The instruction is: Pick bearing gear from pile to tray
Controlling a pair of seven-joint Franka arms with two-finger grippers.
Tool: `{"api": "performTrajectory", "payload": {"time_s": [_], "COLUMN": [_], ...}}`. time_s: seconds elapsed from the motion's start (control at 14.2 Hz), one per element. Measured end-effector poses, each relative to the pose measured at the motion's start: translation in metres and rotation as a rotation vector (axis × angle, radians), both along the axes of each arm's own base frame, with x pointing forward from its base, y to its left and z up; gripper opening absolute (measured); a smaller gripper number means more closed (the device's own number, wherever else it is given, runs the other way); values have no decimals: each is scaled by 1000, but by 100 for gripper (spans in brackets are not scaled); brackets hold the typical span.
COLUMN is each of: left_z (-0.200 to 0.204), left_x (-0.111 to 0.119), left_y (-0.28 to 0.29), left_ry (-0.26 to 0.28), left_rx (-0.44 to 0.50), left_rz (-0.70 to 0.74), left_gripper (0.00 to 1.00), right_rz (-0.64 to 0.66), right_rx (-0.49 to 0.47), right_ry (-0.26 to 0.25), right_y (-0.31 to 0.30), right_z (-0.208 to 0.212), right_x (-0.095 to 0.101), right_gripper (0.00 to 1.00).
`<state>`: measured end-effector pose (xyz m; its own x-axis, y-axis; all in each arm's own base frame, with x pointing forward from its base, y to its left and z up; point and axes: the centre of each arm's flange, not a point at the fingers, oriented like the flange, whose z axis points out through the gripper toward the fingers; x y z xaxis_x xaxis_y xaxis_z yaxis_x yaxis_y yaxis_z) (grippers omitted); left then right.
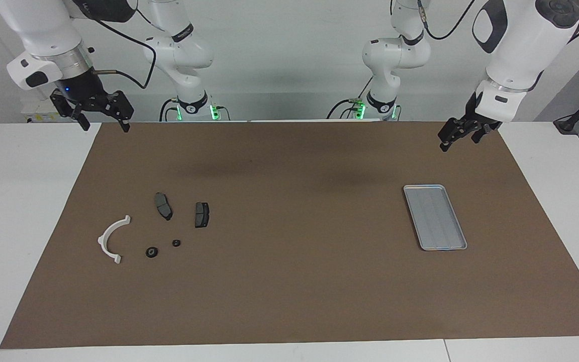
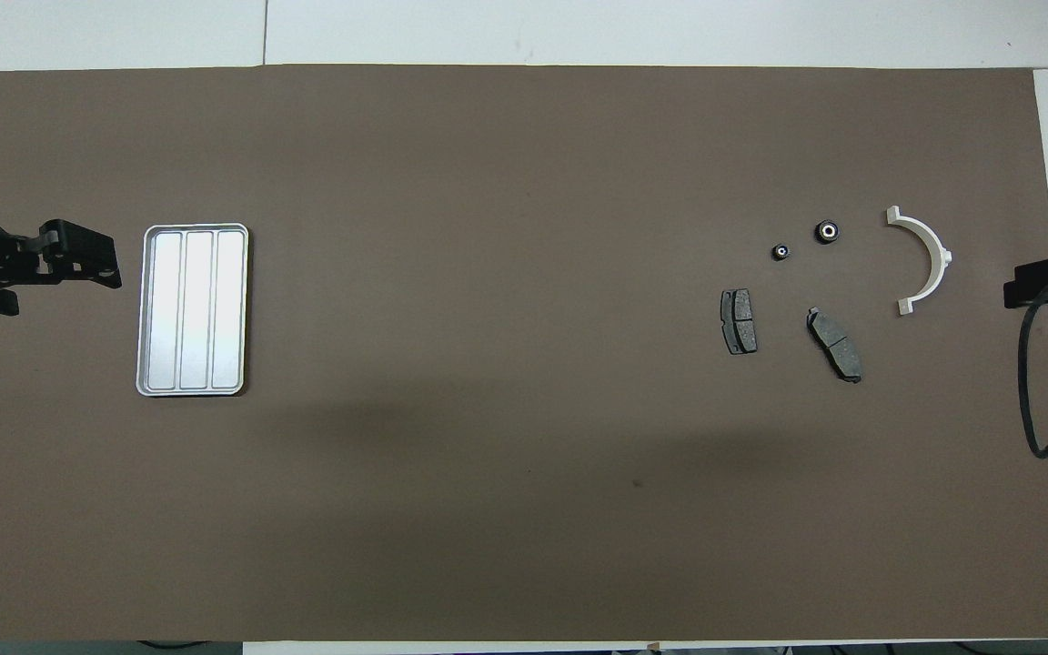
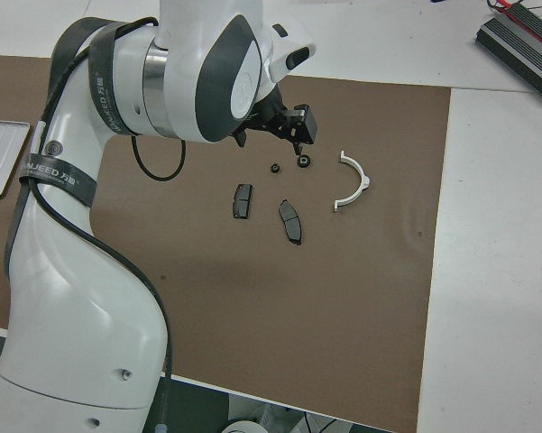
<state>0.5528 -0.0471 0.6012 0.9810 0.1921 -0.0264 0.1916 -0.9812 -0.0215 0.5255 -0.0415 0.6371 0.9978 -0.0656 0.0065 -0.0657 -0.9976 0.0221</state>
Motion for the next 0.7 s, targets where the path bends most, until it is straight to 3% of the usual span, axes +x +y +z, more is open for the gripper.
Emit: {"api": "performTrajectory", "payload": {"time_s": [0.49, 0.63, 0.7], "left_z": [0, 0, 0], "left_x": [0, 0, 0], "left_y": [0, 0, 0], "left_ry": [0, 0, 0], "left_rx": [0, 0, 0], "left_rz": [0, 0, 0], "left_gripper": [100, 100, 100], "right_rz": [35, 26, 20], "right_rx": [0, 1, 0], "right_ry": [5, 9, -5], "right_y": [3, 8, 9], "right_z": [-2, -7, -11], "right_x": [0, 1, 4], "right_gripper": [100, 81, 80]}}
